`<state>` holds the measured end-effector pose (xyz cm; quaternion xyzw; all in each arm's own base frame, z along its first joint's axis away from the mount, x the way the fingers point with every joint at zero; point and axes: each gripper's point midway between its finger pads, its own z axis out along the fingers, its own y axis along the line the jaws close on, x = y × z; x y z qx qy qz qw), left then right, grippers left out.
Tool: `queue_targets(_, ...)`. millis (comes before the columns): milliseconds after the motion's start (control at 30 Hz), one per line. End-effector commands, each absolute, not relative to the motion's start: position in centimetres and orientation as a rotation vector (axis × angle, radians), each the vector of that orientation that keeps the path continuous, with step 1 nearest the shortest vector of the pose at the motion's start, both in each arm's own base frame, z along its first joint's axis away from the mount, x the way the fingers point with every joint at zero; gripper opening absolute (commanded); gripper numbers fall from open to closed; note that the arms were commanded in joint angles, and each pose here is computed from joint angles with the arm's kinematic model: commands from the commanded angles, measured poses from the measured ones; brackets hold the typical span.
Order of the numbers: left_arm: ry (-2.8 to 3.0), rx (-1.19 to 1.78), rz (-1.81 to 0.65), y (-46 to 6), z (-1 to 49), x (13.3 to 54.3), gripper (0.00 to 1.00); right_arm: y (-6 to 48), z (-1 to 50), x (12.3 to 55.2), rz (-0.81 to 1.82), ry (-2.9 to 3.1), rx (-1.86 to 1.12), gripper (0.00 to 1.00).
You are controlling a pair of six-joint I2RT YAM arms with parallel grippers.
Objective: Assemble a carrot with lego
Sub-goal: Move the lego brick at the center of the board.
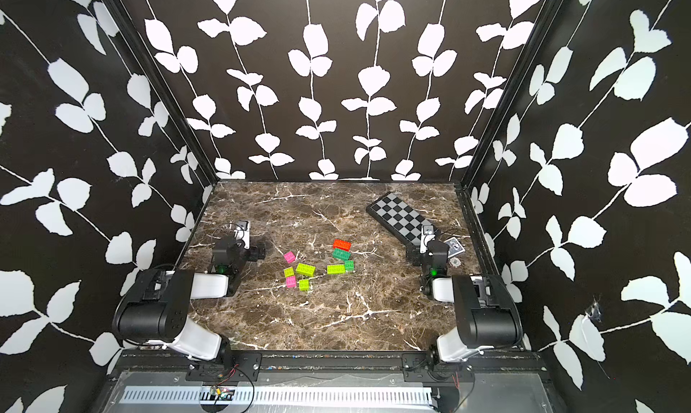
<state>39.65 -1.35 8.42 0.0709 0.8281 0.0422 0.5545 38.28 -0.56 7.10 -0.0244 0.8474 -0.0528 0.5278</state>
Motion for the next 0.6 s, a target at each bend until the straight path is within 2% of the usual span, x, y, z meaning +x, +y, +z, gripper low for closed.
queue_targets(0, 1.924, 0.164, 0.102, -1.25, 9.4, 40.24, 0.99, -0.75, 9.04, 39.68, -0.132, 1.96, -0.046, 0.99)
queue_targets(567, 1.921, 0.164, 0.102, -1.26, 9.5, 40.28, 0.99, -0.77, 8.98, 39.67, -0.131, 1.962, -0.046, 0.99)
